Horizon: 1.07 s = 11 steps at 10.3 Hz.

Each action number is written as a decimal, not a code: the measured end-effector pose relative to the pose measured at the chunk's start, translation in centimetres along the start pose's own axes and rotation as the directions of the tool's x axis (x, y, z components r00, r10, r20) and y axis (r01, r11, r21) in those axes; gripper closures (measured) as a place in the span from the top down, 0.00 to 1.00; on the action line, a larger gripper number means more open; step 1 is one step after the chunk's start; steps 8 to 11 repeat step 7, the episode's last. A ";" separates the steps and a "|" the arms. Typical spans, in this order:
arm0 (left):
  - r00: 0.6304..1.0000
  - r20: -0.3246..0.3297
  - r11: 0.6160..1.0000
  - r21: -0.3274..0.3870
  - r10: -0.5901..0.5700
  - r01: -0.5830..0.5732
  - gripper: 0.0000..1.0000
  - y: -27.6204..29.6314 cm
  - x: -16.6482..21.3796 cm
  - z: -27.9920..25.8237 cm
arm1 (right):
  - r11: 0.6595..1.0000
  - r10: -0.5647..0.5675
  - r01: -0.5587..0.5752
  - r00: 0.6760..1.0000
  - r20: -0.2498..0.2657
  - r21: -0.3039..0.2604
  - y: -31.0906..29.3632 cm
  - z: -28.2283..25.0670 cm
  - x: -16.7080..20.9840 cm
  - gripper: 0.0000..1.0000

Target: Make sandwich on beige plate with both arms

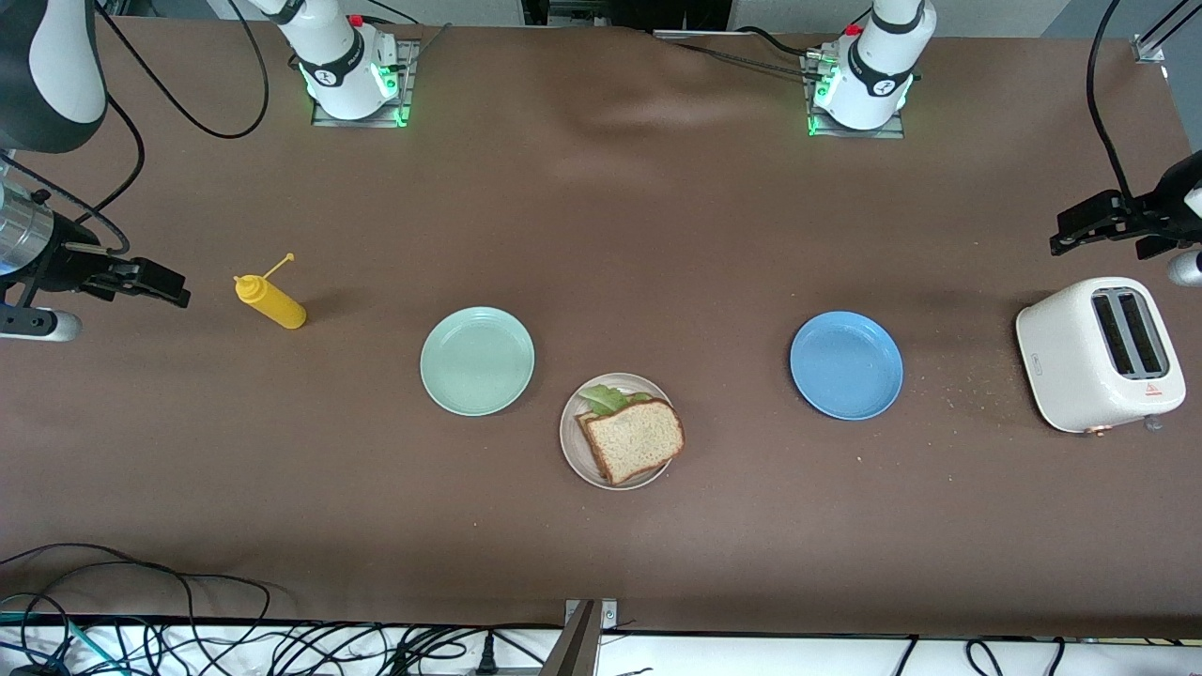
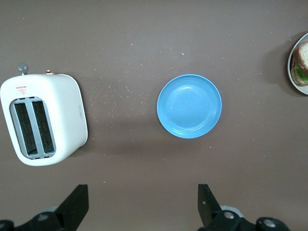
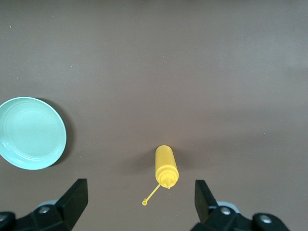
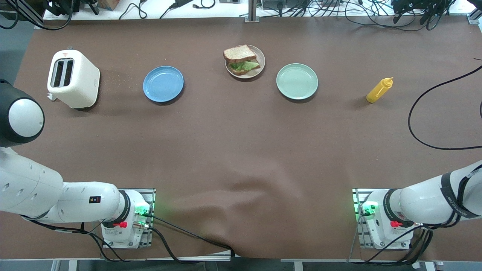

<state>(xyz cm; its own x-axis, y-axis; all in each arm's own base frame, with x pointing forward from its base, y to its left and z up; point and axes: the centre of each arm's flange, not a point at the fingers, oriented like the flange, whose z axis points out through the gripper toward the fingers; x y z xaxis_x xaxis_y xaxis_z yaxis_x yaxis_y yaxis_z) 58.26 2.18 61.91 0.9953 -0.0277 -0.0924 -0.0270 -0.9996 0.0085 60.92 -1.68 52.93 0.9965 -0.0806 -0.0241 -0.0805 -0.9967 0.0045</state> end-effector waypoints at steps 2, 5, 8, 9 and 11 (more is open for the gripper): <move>1.000 0.000 1.000 0.000 0.000 0.000 1.00 0.0 0.0 0.0 | 1.000 0.003 -0.003 1.000 0.001 0.008 -0.1 0.0 0.0 1.00; 1.000 0.000 1.000 0.000 0.000 0.000 1.00 0.0 0.0 0.0 | 1.000 -0.001 0.001 1.000 -0.003 0.009 -0.3 -0.1 0.0 1.00; 1.000 0.000 1.000 0.000 0.000 0.000 1.00 0.0 0.0 0.0 | 1.000 0.001 -0.001 1.000 -0.014 0.011 -0.3 -0.7 0.1 1.00; 1.000 0.000 1.000 0.000 0.000 0.000 1.00 0.0 0.0 0.0 | 1.000 0.001 -0.001 1.000 -0.014 0.011 -0.3 -0.7 0.1 1.00; 1.000 0.000 1.000 0.000 0.000 0.000 1.00 0.0 0.0 0.0 | 1.000 0.001 -0.001 1.000 -0.014 0.011 -0.3 -0.7 0.1 1.00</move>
